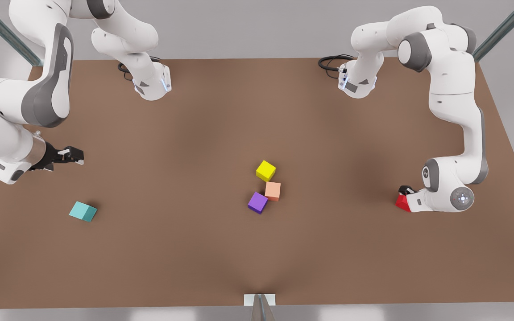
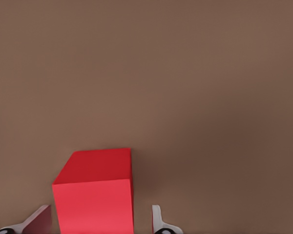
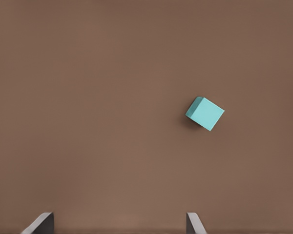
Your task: Pick up red wooden cube and pass to hand red wooden cube and place in blue wooden cube
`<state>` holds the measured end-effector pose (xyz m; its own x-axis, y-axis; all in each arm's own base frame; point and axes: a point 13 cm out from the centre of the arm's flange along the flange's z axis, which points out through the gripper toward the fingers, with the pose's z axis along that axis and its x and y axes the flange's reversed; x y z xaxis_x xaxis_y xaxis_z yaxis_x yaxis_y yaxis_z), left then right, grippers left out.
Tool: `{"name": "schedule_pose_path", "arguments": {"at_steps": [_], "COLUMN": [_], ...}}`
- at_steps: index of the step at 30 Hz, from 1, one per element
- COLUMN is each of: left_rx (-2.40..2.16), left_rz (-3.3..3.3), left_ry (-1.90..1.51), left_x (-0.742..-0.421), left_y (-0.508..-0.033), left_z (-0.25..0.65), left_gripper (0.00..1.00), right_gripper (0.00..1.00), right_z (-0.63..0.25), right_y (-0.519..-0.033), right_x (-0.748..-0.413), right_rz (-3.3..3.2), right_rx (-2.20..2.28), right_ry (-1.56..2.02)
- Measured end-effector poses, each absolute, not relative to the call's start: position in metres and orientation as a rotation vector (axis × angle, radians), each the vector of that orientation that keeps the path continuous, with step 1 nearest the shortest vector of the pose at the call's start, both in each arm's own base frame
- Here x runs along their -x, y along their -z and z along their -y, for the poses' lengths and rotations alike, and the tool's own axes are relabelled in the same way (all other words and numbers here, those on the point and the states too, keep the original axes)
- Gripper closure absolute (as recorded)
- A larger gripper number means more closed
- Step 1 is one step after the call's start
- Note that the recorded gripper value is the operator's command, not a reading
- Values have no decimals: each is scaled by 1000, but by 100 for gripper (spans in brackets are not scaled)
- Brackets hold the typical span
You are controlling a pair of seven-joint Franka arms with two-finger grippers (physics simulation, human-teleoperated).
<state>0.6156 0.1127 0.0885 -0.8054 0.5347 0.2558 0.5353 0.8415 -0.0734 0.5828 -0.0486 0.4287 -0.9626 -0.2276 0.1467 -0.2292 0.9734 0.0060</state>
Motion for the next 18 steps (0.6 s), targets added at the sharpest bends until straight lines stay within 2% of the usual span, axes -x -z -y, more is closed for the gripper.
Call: {"name": "schedule_pose_path", "arguments": {"at_steps": [18], "left_rx": [729], "left_rz": [2772], "left_ry": [11], "left_x": [-612], "left_y": [-41], "left_z": [-118], "left_gripper": [0], "right_gripper": [0], "right_z": [46], "right_y": [-421], "right_x": [-580], "right_rz": [2948], "right_rx": [-382], "right_ry": [-9]}}
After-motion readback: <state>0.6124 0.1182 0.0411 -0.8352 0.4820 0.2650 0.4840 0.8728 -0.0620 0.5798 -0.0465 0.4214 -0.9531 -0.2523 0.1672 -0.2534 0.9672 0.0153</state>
